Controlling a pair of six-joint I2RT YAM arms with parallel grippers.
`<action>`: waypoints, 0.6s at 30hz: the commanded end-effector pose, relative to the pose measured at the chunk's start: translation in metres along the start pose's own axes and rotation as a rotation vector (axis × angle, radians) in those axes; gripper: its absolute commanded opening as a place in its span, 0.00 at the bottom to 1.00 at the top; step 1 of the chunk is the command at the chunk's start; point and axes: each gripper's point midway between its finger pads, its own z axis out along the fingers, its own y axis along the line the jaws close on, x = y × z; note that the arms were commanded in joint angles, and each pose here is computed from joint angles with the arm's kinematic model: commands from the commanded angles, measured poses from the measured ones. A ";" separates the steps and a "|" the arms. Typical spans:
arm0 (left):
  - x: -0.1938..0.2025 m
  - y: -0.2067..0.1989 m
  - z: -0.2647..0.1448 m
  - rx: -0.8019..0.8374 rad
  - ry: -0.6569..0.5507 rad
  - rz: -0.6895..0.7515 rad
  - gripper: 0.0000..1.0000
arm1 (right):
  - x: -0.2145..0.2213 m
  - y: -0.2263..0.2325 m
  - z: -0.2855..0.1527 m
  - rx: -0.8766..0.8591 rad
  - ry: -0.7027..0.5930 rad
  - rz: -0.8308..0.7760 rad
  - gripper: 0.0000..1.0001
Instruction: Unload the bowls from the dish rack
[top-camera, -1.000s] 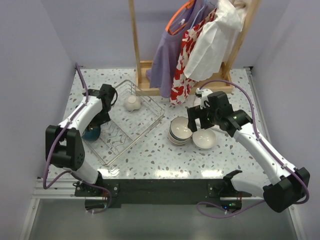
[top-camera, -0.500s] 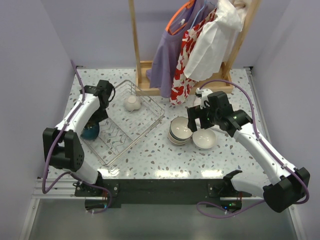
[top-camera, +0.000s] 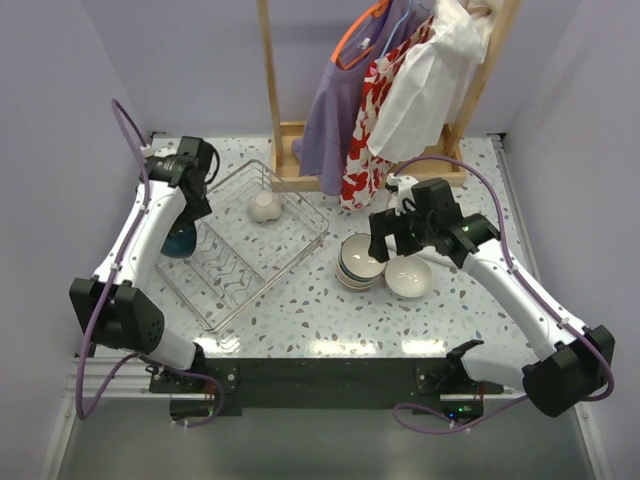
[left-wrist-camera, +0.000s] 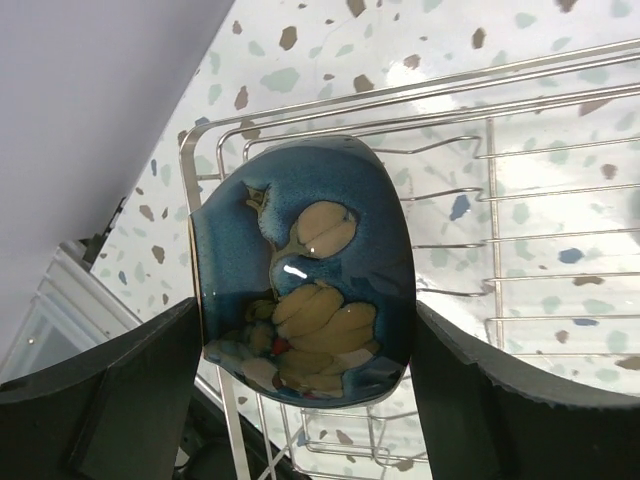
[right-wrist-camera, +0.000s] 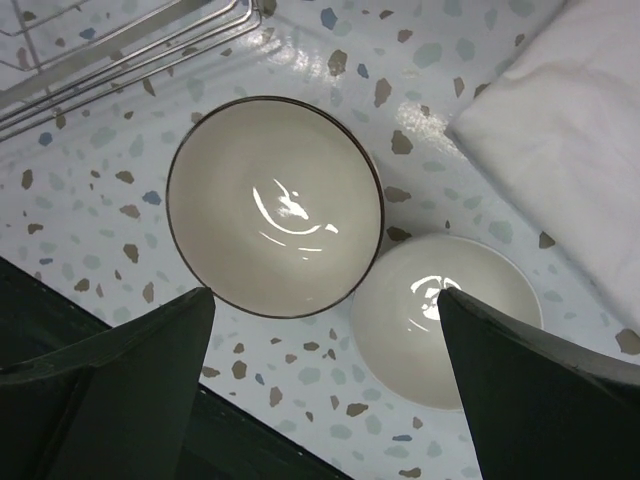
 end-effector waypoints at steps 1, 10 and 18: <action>-0.039 0.005 -0.036 0.119 -0.125 -0.096 0.24 | -0.031 0.036 -0.010 -0.168 -0.073 0.024 0.99; -0.053 -0.038 -0.075 0.463 -0.162 -0.174 0.17 | -0.066 0.079 -0.012 -0.346 -0.132 0.139 0.99; -0.057 -0.074 -0.114 0.782 -0.191 -0.187 0.15 | -0.086 0.133 0.007 -0.500 -0.139 0.254 0.98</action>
